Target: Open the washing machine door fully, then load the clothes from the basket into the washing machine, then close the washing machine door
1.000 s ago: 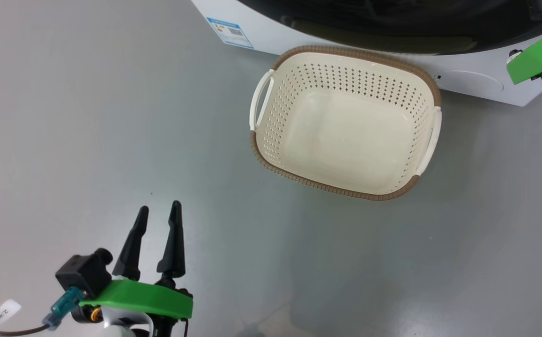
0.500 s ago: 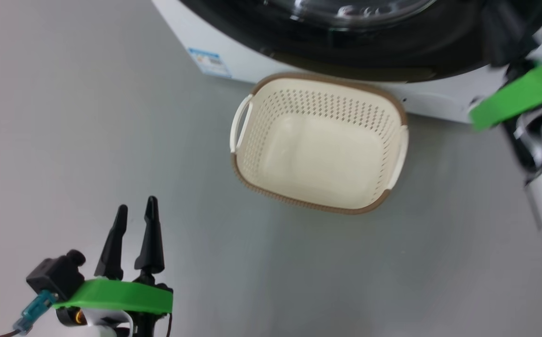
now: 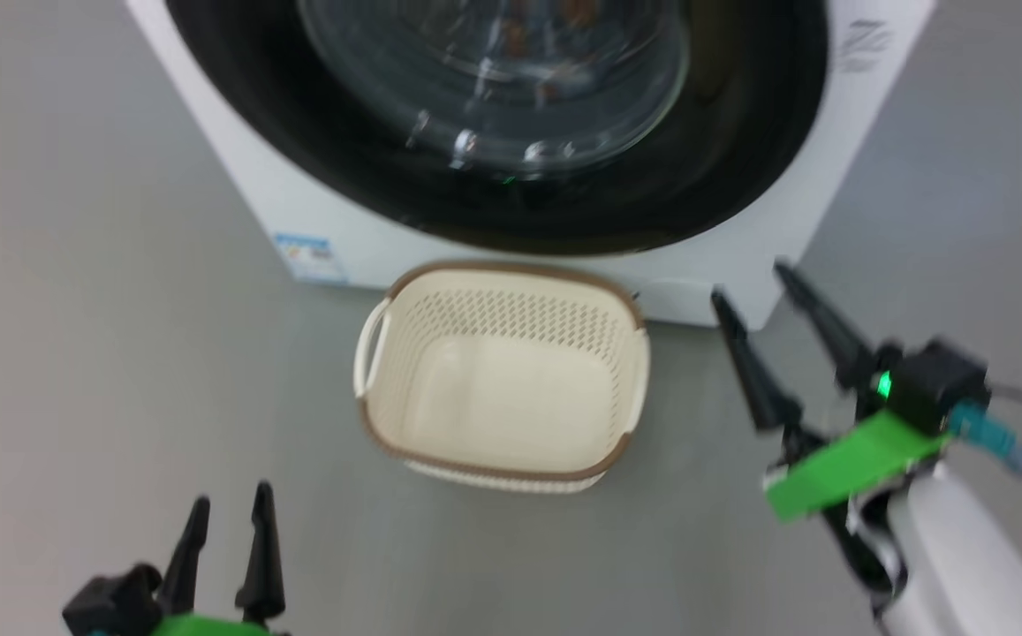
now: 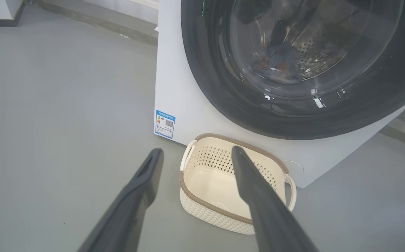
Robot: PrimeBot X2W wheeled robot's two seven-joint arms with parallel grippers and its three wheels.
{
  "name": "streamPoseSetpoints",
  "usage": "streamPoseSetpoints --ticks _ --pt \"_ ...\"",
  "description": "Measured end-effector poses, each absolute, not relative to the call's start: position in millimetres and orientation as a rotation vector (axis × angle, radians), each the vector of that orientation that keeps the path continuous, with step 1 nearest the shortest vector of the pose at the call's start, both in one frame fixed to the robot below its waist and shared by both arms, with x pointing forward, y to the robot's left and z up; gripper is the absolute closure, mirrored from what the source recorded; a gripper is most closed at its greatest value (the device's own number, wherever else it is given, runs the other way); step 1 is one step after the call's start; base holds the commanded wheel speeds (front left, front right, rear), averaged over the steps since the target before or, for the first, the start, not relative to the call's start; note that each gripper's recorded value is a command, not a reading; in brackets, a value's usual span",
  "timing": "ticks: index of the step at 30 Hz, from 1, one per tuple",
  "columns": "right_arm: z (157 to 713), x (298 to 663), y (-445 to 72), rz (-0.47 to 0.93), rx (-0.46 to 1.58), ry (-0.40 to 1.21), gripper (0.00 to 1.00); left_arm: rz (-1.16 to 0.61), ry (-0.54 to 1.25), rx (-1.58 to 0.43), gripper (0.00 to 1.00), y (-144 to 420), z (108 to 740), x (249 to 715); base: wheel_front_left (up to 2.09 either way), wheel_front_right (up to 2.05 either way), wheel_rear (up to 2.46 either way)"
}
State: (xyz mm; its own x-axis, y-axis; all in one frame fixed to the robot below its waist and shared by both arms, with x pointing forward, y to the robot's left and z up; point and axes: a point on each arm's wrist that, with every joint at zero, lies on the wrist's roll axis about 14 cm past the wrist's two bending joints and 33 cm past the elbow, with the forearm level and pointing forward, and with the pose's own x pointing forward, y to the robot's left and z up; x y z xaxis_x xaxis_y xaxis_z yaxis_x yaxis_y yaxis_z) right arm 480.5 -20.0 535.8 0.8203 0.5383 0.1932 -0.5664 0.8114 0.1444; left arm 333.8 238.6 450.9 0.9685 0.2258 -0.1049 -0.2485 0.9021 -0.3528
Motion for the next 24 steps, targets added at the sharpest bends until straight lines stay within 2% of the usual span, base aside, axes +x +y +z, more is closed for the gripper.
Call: streamPoseSetpoints --ticks 5,17,24 --pt "526.0 440.8 -53.0 0.511 0.200 -0.107 0.00 0.200 0.079 -0.336 0.00 223.8 448.8 326.4 0.00 0.00 0.00" --pt "523.3 373.7 -138.3 0.245 0.224 -0.113 0.00 0.099 0.005 -0.316 0.00 198.9 474.6 332.1 0.00 0.00 0.00" --pt "520.6 352.8 -164.7 0.154 0.204 -0.118 0.00 0.090 -0.010 -0.307 0.00 198.1 478.9 325.4 0.00 0.00 0.00"
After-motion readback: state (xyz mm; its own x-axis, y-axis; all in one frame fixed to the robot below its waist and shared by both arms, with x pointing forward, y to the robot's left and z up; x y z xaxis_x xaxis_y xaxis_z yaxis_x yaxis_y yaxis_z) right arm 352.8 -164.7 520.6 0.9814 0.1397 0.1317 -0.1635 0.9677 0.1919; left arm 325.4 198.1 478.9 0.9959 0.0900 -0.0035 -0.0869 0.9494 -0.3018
